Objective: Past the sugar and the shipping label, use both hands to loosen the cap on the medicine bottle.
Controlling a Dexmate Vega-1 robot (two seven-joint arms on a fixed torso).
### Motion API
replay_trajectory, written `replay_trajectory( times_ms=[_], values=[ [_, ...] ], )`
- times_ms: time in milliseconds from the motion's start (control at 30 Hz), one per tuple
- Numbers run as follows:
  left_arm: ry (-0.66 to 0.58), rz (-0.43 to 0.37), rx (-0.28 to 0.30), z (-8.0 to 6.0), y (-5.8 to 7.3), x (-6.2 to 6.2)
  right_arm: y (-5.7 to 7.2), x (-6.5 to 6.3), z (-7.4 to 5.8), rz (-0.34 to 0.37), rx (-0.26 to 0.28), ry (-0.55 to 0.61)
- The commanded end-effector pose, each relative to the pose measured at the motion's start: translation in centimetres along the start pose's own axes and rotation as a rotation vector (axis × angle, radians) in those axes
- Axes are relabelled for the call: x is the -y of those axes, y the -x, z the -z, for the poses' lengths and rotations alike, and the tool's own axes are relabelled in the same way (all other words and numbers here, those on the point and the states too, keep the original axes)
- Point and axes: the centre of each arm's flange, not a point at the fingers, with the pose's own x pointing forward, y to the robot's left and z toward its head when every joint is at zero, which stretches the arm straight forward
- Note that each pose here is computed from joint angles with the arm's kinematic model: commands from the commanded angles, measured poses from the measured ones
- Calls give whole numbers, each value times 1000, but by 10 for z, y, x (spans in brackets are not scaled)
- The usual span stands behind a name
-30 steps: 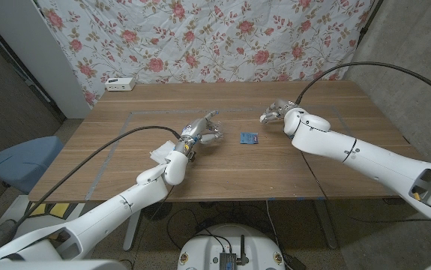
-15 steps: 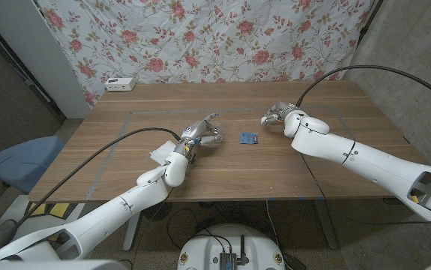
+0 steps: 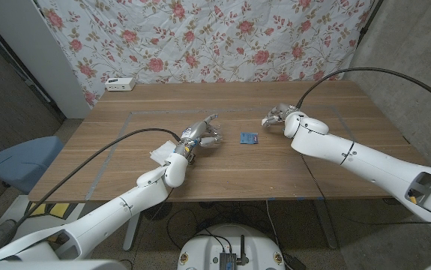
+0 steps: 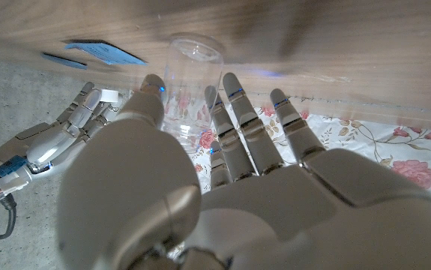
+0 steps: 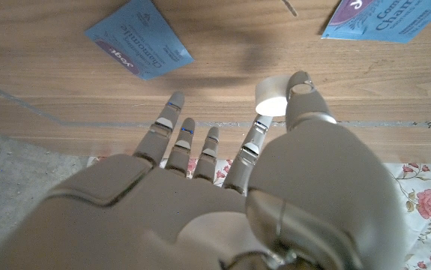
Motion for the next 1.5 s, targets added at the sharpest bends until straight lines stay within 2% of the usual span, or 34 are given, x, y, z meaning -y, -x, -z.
replay_trajectory(
  times_ms=[33, 800, 1500],
  values=[
    [-7, 3, -5, 1, -2, 0, -7, -7, 5, -14, -18, -19],
    [-12, 17, -28, 4, -5, 1, -16, -18, 9, -2, -34, -24],
    [5, 33, -43, 6, -3, 0, -19, -24, 12, 11, -43, -16]
  ],
)
